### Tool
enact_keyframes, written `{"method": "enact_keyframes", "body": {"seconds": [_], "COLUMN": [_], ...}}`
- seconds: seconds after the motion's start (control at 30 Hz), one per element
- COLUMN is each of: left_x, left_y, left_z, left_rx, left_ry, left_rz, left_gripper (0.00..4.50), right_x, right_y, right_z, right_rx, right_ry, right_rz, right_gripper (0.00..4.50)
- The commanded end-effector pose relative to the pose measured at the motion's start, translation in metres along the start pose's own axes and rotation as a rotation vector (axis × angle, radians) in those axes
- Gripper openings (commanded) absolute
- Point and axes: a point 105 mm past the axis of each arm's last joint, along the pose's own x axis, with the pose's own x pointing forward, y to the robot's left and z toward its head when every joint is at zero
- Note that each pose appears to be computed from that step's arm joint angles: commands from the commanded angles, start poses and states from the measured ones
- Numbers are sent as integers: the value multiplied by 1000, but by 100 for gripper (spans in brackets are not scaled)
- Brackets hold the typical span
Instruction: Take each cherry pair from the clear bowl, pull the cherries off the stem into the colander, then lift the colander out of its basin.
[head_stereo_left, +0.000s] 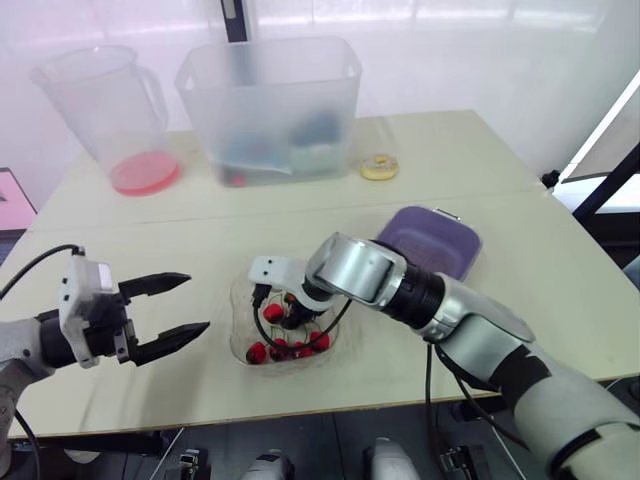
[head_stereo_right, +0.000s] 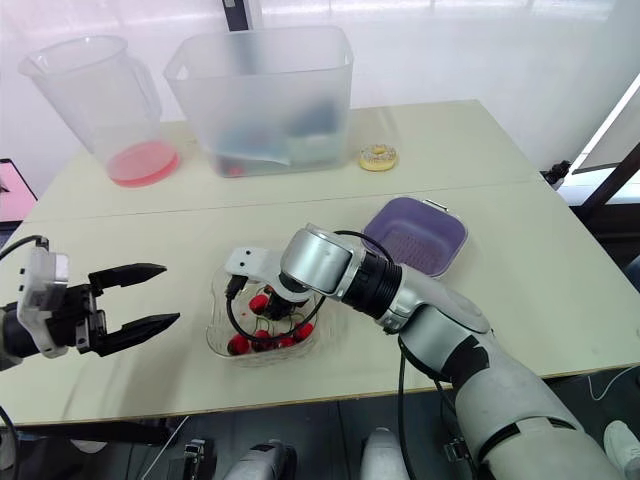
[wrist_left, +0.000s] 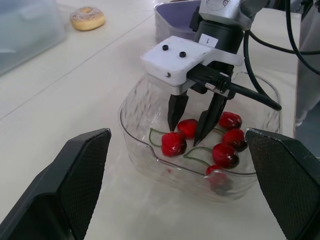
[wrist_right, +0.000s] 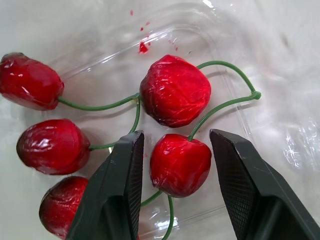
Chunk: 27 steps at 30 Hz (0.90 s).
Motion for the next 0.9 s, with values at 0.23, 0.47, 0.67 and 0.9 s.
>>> {"method": "enact_keyframes", "body": {"seconds": [0.23,0.47,0.67,0.9], "left_x": [5,6,11,25], "left_y": [1,2,10,25], "left_z": [4,3,5,49], "left_rx": [30,25,24,-222], "left_ry": [-9,-8,-29,-246], "left_rz": [-13,-19,-24,-24], "left_gripper": [450,450,450,450], "right_x": [-4,-27,-57,-104], "right_y": [-7,-1,8,6], "right_z": [7,18,20,41], "right_rx": [-97,-144,-232,-484], "right_ry": [13,-42,-110,-401], "right_rz": [-57,-41,-5,-58], "right_gripper": [133,52,52,52]}}
